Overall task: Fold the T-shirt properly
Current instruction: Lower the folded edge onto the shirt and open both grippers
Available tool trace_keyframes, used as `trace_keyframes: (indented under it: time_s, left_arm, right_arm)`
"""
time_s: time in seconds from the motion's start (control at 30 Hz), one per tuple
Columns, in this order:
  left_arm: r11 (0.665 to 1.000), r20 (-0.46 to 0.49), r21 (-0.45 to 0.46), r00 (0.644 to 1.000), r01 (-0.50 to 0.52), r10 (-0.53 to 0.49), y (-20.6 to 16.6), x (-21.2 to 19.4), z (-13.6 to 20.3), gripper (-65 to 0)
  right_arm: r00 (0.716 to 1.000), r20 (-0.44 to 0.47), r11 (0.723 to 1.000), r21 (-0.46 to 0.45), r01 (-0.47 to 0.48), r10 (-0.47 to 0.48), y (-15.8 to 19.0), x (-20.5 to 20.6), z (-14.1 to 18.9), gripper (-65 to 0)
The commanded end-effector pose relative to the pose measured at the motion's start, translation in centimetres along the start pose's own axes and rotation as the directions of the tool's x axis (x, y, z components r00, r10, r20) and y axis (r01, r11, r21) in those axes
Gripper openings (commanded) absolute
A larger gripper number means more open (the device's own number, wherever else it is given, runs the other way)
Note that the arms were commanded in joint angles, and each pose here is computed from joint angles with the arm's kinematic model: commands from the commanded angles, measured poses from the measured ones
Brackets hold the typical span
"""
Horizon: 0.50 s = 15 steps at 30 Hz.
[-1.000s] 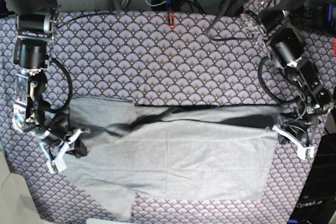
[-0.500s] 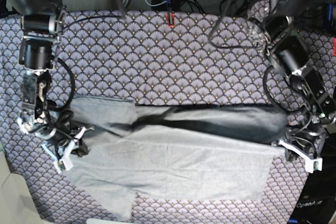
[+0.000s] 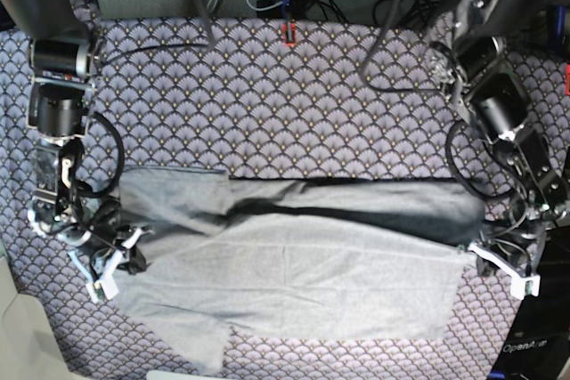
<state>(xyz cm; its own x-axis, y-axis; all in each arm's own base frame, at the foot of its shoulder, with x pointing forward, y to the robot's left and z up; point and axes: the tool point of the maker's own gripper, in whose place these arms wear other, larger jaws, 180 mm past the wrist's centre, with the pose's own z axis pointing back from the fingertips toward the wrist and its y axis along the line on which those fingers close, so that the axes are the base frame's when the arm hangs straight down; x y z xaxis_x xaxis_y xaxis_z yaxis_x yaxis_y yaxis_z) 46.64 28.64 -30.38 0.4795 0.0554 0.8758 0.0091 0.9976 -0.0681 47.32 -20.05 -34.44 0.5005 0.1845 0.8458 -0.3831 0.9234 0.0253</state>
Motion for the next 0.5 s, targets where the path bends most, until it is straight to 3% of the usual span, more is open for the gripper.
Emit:
trace_keyframes:
  time_s: [0.0, 0.47]
  left_arm:
    - [1.000, 0.095, -0.004, 0.995, 0.025, -0.024, 0.1, 3.9, 0.3, -65.0]
    - [0.999, 0.092, -0.016, 0.995, 0.050, -0.048, -0.6, 4.2, 0.1, -65.0]
  right_arm:
    - [0.996, 0.086, 1.000, -0.015, -0.016, 0.017, -1.0, 3.4, 0.6, -63.5]
    - [0.994, 0.105, 0.999, -0.022, -0.026, 0.028, -1.4, 4.6, 0.7, -63.5]
